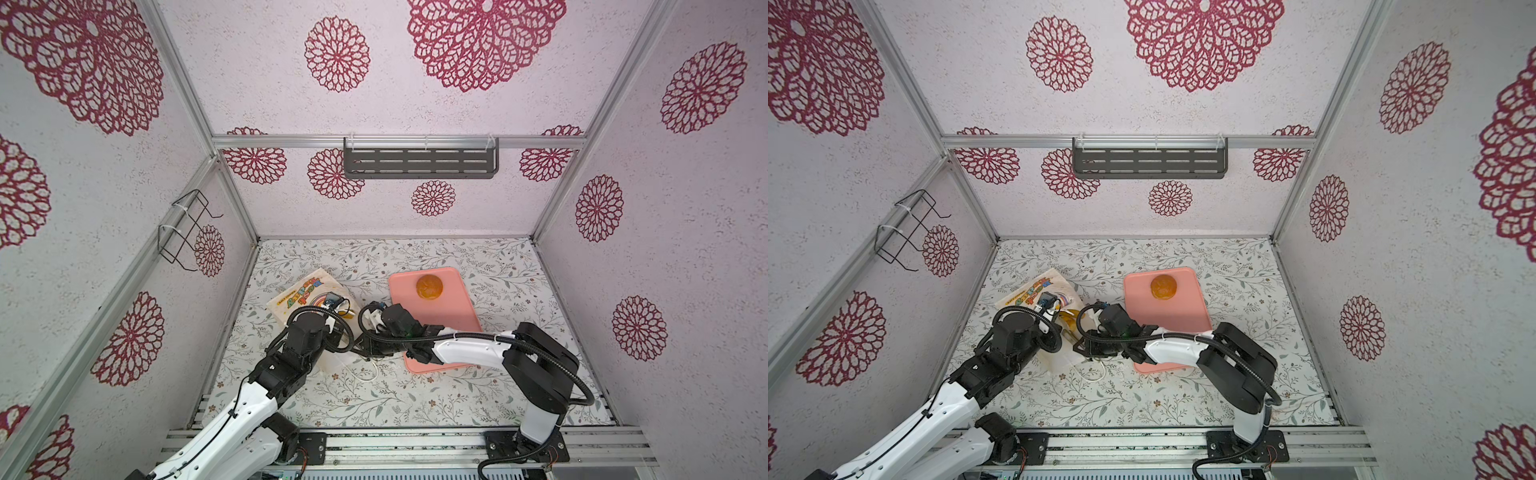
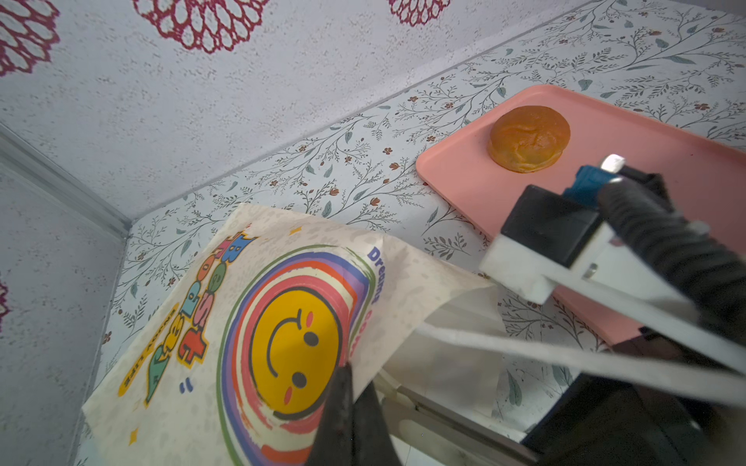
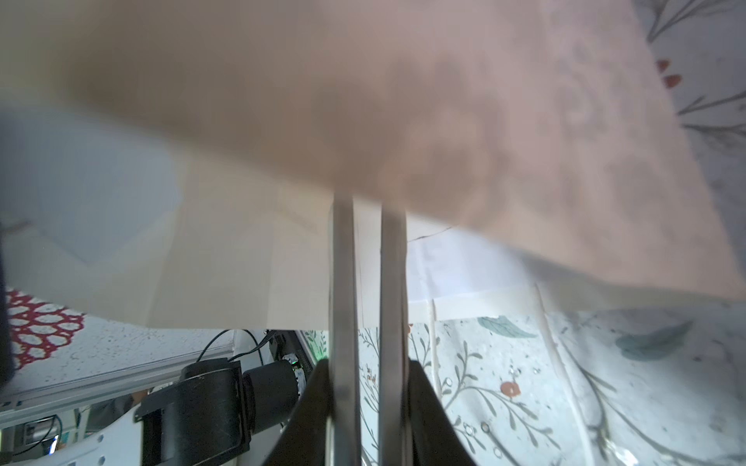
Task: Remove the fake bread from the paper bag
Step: 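Pinch a pale roll inside the bag with the tongs and pull it out, then carry the pale roll with the tongs onto the pink tray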
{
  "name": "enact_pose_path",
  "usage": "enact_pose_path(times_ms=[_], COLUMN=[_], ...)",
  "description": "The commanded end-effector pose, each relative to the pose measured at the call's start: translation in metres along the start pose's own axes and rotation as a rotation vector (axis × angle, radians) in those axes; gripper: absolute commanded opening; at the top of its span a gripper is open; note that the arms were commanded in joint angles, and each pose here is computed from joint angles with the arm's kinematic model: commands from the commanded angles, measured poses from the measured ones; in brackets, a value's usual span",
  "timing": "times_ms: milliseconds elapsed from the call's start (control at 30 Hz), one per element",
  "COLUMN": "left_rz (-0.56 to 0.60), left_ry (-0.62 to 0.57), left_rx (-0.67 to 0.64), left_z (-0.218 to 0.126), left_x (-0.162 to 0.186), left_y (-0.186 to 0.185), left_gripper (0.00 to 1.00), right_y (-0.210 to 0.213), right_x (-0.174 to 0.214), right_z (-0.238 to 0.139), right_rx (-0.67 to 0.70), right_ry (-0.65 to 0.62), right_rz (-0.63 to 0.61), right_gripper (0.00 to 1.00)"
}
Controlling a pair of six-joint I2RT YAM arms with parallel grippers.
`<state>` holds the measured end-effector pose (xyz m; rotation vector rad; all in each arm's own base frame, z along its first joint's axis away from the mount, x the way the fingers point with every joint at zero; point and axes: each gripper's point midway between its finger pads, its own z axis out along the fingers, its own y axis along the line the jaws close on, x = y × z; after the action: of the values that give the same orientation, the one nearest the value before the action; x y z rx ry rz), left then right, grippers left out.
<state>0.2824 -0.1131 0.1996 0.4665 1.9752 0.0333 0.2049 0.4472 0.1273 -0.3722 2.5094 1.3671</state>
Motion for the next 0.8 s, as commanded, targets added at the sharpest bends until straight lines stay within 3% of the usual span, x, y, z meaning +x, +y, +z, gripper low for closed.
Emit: enact_pose_path(times_ms=[0, 333, 767], left_rz=[-0.046, -0.147, -0.185], left_ry=[-0.057, -0.052, -0.052], left_rx=[-0.024, -0.037, -0.026], left_z=[-0.005, 0.001, 0.001], left_x=[-0.017, -0.017, -0.019], left_y=[0.006, 0.012, 0.017], left_gripper=[0.00, 0.00, 0.00], right_y=[0.023, 0.002, -0.026], right_x=[-0.005, 0.044, 0.063], right_z=[-0.035, -0.110, -0.242], right_rx=[0.003, 0.157, 0.328], right_ry=[-0.049, -0.044, -0.190], right_rz=[-0.100, -0.125, -0.066], right_gripper=[0.00, 0.00, 0.00])
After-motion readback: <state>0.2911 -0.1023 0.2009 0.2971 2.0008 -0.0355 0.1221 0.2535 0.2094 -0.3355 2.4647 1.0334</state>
